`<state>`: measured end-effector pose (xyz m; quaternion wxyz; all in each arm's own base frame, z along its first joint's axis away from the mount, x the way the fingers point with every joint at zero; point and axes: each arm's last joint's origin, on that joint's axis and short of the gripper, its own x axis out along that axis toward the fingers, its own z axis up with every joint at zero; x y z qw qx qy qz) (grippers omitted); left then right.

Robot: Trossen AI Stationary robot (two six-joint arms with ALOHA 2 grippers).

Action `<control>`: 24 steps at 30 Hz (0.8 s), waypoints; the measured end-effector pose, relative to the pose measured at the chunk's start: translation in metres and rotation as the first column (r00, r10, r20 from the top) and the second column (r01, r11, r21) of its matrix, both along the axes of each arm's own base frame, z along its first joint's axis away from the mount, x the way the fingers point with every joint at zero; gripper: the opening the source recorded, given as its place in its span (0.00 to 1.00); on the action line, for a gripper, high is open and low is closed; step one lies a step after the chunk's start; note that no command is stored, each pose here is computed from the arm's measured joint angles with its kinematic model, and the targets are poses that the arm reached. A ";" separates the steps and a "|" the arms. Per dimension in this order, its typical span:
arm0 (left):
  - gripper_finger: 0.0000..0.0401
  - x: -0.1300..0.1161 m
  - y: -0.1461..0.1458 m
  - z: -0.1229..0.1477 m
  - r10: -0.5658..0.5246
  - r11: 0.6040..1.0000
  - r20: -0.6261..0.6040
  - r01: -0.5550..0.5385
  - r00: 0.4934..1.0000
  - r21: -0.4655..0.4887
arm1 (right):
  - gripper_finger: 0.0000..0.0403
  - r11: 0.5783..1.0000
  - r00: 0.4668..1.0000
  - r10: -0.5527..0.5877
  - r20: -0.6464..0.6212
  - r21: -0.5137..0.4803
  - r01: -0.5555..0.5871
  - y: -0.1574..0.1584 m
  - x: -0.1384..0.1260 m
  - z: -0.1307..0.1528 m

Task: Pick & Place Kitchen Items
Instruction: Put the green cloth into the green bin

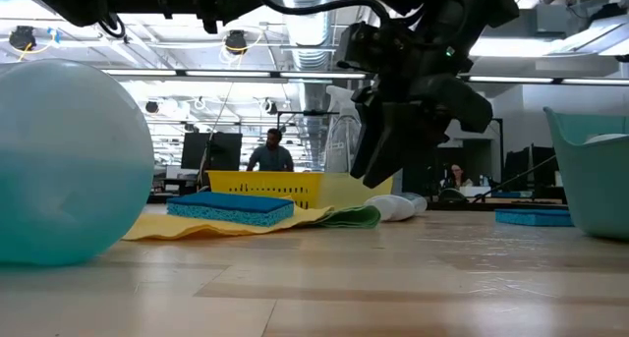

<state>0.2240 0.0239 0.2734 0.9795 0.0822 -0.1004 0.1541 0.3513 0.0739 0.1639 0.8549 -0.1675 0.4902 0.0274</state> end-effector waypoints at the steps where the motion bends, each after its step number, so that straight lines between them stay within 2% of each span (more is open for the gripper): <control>1: 0.40 0.000 0.000 0.000 0.000 1.000 0.001 0.000 1.000 0.000 | 0.46 1.000 1.000 0.000 0.000 0.000 0.000 0.000 0.000 0.000; 12: 0.40 0.000 0.000 0.000 0.000 1.000 0.000 0.000 1.000 0.000 | 0.46 1.000 1.000 -0.002 0.015 0.004 0.002 0.000 0.001 0.001; 15: 0.40 0.000 0.000 0.000 0.000 1.000 0.000 0.000 1.000 0.000 | 0.46 1.000 1.000 -0.009 0.020 0.004 0.009 -0.002 0.007 -0.008; 18: 0.40 0.000 0.000 0.000 0.000 1.000 -0.004 0.000 1.000 0.000 | 0.46 1.000 1.000 0.008 -0.007 0.007 -0.008 -0.005 0.012 -0.022; 20: 0.40 0.000 0.000 -0.001 0.000 1.000 -0.008 0.000 1.000 -0.001 | 0.46 1.000 0.998 0.016 -0.068 -0.005 -0.016 -0.009 0.011 -0.036; 24: 0.40 0.000 0.000 -0.001 0.000 1.000 -0.015 0.000 1.000 -0.001 | 0.46 1.000 0.996 0.000 -0.087 0.000 0.000 -0.016 0.015 -0.044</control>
